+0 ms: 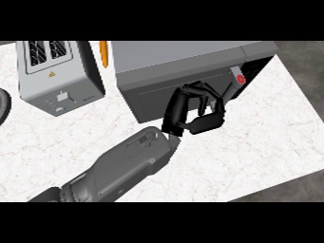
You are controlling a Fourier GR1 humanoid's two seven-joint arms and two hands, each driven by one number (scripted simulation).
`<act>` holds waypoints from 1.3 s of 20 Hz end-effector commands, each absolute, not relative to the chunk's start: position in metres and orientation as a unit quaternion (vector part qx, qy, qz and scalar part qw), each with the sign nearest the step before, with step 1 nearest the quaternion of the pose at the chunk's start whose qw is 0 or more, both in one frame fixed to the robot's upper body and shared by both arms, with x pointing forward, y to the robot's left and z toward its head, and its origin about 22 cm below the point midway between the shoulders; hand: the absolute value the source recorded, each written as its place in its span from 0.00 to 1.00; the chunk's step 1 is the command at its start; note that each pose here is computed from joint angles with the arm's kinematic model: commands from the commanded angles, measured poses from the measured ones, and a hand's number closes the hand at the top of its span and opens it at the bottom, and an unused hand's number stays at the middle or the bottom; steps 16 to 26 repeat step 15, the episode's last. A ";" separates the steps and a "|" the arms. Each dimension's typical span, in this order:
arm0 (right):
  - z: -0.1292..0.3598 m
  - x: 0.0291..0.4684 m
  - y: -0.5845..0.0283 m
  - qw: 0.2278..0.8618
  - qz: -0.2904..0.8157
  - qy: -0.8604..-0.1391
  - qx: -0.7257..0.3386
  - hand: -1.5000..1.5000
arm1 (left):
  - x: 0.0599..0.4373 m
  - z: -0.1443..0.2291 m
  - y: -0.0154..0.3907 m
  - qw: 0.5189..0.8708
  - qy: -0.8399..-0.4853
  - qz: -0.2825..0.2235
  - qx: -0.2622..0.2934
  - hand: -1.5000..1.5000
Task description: Pick up the milk, place it into the microwave and close the microwave
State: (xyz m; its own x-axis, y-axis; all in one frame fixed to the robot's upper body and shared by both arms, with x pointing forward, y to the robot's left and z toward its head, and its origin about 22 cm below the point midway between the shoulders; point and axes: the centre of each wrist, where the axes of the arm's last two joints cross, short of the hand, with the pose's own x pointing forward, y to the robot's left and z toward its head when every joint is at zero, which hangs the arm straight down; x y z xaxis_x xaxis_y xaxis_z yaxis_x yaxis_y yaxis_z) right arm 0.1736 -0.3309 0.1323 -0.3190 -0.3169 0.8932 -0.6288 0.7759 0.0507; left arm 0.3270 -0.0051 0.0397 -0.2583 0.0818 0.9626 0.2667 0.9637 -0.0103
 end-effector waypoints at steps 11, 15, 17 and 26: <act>0.143 0.171 -0.329 0.500 0.173 -0.788 0.314 0.00 | 0.357 0.042 0.009 0.607 -0.793 -0.029 -0.052 1.00; 0.146 0.173 -0.330 0.494 0.171 -0.792 0.316 0.00 | 0.356 0.042 0.008 0.598 -0.799 -0.027 -0.053 1.00; 0.146 0.173 -0.330 0.494 0.171 -0.792 0.316 0.00 | 0.356 0.042 0.008 0.598 -0.799 -0.027 -0.053 1.00; 0.146 0.173 -0.330 0.494 0.171 -0.792 0.316 0.00 | 0.356 0.042 0.008 0.598 -0.799 -0.027 -0.053 1.00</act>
